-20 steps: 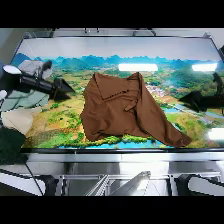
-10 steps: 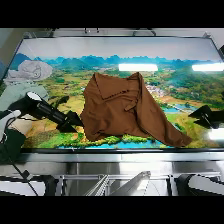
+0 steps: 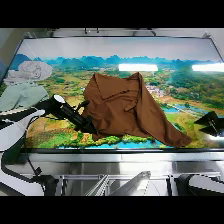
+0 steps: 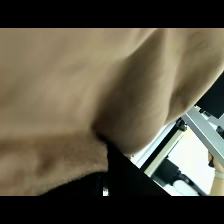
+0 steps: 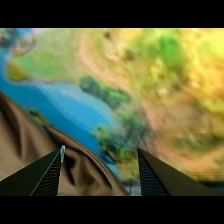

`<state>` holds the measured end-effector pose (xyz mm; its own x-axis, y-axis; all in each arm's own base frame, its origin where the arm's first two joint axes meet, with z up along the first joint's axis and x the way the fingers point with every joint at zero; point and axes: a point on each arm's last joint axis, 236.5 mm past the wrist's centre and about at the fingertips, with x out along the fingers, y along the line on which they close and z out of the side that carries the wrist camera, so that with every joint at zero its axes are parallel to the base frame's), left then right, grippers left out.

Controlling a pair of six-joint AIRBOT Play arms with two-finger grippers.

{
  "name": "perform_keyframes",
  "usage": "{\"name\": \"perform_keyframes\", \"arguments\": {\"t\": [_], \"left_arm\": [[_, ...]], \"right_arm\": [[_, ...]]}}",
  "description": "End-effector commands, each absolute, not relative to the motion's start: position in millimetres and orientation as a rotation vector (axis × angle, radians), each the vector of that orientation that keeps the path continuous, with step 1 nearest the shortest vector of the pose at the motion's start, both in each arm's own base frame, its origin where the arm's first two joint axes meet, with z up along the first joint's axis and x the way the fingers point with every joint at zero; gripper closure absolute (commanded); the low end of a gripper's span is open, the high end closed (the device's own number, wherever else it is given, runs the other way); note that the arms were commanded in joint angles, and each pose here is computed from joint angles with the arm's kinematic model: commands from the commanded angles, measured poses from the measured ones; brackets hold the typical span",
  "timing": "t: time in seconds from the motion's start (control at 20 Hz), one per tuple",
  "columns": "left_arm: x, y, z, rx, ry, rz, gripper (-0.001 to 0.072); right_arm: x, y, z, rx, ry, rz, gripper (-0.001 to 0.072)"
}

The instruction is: Fold the shirts.

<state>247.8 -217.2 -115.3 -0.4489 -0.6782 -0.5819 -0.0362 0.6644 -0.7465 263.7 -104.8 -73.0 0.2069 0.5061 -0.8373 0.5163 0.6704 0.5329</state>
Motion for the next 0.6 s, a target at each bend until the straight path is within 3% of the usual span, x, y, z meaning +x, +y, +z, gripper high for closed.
{"name": "perform_keyframes", "arguments": {"t": [0.0, 0.4, 0.45, 0.55], "left_arm": [[260, -228, -120, -0.489, 1.874, -0.864, 0.0689], [258, -228, -115, -0.479, 1.876, -0.894, 0.0688], [257, -227, -115, -0.479, 1.880, -0.898, 0.0688], [256, -227, -114, -0.480, 1.884, -0.901, 0.0688]], "right_arm": [[221, -116, -86, 0.914, 1.577, -0.119, 0.0184], [208, -63, -118, 1.042, 1.620, -0.030, 0.0187], [213, -59, -117, 1.051, 1.609, -0.010, 0.0222], [227, -52, -110, 1.080, 1.548, 0.042, 0.0369]]}}
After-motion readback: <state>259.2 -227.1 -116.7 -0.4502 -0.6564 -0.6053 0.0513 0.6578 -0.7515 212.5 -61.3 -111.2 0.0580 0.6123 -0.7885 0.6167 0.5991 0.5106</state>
